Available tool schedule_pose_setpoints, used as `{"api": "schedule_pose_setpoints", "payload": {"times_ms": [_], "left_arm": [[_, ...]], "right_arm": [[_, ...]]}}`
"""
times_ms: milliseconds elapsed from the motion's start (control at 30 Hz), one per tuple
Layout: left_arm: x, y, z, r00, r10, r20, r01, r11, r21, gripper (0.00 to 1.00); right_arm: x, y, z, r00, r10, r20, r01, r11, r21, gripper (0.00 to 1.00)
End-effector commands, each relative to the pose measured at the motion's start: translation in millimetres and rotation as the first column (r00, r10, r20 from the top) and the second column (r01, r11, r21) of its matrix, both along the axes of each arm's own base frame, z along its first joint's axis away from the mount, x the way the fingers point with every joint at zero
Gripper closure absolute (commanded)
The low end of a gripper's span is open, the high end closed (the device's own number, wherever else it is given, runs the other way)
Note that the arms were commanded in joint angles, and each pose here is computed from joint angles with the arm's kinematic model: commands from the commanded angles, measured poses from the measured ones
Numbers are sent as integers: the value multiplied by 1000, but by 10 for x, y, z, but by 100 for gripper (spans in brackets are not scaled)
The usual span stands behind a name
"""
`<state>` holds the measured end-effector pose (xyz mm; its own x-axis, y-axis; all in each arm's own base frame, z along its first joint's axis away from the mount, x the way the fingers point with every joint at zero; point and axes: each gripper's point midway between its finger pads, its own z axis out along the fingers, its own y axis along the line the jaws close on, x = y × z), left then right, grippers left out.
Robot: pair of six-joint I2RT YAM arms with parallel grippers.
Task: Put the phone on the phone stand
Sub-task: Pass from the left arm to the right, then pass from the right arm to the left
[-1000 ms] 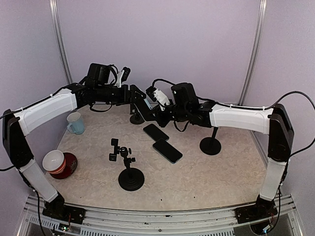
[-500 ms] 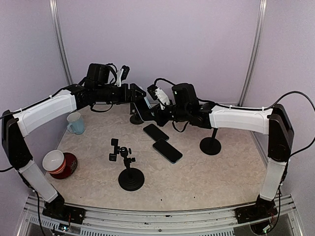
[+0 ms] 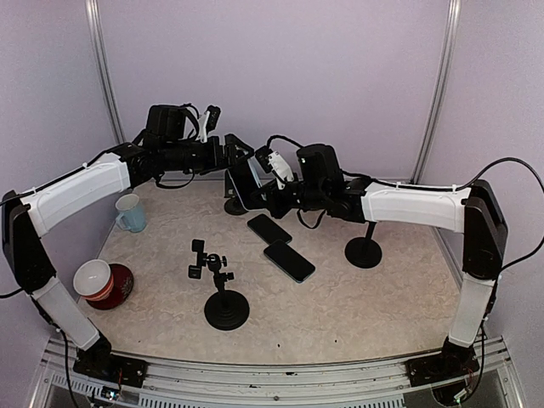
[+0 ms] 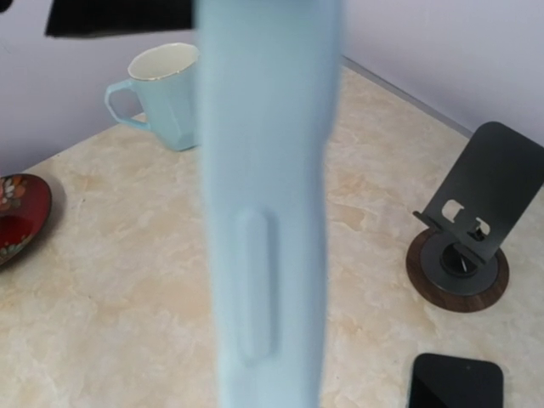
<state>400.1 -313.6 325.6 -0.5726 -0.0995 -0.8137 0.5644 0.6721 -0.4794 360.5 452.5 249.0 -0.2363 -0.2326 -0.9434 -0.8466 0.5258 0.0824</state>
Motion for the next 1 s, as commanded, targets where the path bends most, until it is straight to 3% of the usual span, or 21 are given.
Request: {"api": "schedule_pose_setpoints", "payload": {"times_ms": [0,733,900,967], "left_arm": [[-62,-3,557,993,-16,120,27,995,-91,1],[63,33,372,998,28,63,-23,997,-79,22],[79,24,361,998,20,57,-15,996,-88,45],[85,32,367,998,16,58,-11,996,-93,49]], "right_arm": [[-52,27,165,1000,10,29,-11,999,36,100],[-36,80,215,999,-28,29,27,999,37,100],[-55,129,197,999,-22,33,22,999,25,100],[-58,133,183,999,-21,29,21,999,25,100]]}}
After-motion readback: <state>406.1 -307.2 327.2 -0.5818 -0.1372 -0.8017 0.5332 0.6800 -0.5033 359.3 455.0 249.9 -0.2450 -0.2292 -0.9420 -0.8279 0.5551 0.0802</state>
